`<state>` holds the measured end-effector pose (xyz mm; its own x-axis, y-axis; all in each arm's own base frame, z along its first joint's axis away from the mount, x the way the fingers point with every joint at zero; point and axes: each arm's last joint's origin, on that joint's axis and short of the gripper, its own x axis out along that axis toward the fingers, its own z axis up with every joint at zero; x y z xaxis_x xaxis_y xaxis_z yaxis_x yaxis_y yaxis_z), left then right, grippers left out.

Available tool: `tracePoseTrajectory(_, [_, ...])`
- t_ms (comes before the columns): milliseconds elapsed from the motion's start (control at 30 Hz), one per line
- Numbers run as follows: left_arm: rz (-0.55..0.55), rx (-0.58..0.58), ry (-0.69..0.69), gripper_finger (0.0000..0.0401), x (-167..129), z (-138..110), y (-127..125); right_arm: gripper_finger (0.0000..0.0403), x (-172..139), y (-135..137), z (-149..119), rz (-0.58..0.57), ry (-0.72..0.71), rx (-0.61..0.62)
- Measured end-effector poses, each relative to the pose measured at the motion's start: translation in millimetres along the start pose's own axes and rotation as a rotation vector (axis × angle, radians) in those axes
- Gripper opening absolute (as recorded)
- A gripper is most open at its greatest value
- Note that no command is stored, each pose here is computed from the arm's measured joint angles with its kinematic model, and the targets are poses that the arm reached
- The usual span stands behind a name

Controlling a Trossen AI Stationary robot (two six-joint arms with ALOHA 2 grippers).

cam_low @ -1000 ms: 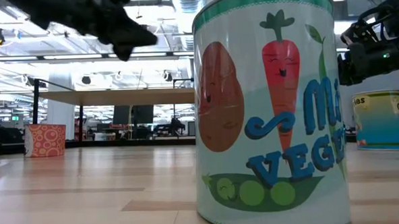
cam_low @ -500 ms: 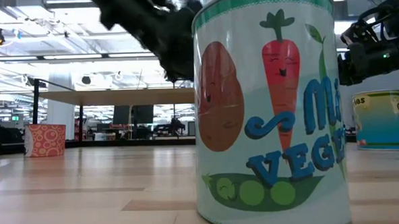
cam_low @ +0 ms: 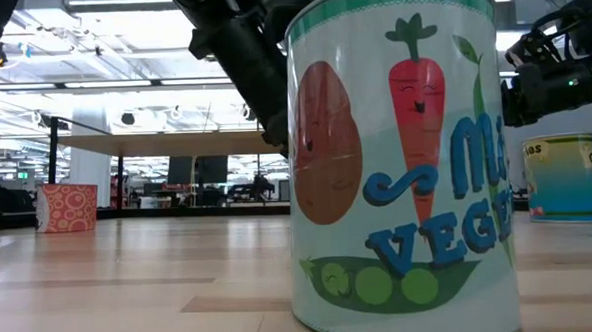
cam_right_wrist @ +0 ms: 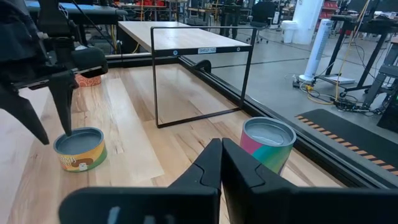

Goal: Pick and place cans onto a shelf
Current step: Put the canned mushrooms on the shelf

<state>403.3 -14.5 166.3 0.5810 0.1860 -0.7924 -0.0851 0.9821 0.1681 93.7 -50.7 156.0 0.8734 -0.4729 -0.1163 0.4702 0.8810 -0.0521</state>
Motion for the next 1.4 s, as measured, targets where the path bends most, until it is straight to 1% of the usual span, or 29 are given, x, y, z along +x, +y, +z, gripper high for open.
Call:
tracePoseTrajectory(233, [0.0,0.017,0.03,0.011,1.6,-6.3,-0.6,0.0028,0.0,0.0,0.0,0.0,0.0,0.0])
tracePoseTrajectory(333, [0.017,0.025,0.038,0.011,2.4,-8.7,-0.2,0.0027,0.0,0.0,-0.1,0.0,0.001,0.0])
tracePoseTrajectory(467, [0.023,0.061,0.034,0.011,3.4,-8.5,0.0,0.0028,0.0,0.0,-0.1,0.0,0.0,0.0])
tracePoseTrajectory(600, [0.005,0.107,0.033,0.011,11.1,-10.5,-0.6,0.0028,0.0,0.0,0.0,0.0,0.0,0.0])
tracePoseTrajectory(667, [0.006,0.119,0.009,0.011,18.3,-9.1,-2.2,0.0027,0.0,0.0,-0.1,0.0,0.001,0.0])
tracePoseTrajectory(700, [0.007,0.128,0.029,0.011,19.5,-12.0,-2.4,0.0027,0.0,0.0,0.0,0.0,0.0,0.0])
tracePoseTrajectory(833, [-0.006,0.141,0.004,0.0108,24.7,-10.7,-3.2,0.0029,0.4,0.1,-0.6,0.001,0.006,0.0])
tracePoseTrajectory(900, [-0.017,0.14,0.006,0.0099,24.1,-10.6,-2.8,0.0029,0.9,0.1,-1.3,0.0,0.015,0.0])
tracePoseTrajectory(967, [-0.015,0.142,0.009,0.0081,24.4,-10.9,-1.7,0.0029,0.8,0.1,-1.3,0.0,0.015,0.0])
tracePoseTrajectory(1133, [-0.047,0.158,0.012,0.0014,21.1,-7.9,-1.6,0.0027,1.3,0.1,-2.0,0.0,0.023,0.0])
tracePoseTrajectory(1267, [-0.078,0.171,0.058,0.0004,10.4,4.2,-5.0,0.0029,1.2,0.1,-1.9,0.0,0.022,0.0])
tracePoseTrajectory(1333, [-0.076,0.194,0.066,0.0002,-2.2,15.5,-6.8,0.0029,1.2,0.1,-1.9,0.0,0.022,0.0])
tracePoseTrajectory(1400, [-0.065,0.209,0.068,0.0002,-23.1,28.8,-7.6,0.0029,1.2,0.1,-1.8,0.0,0.022,0.0])
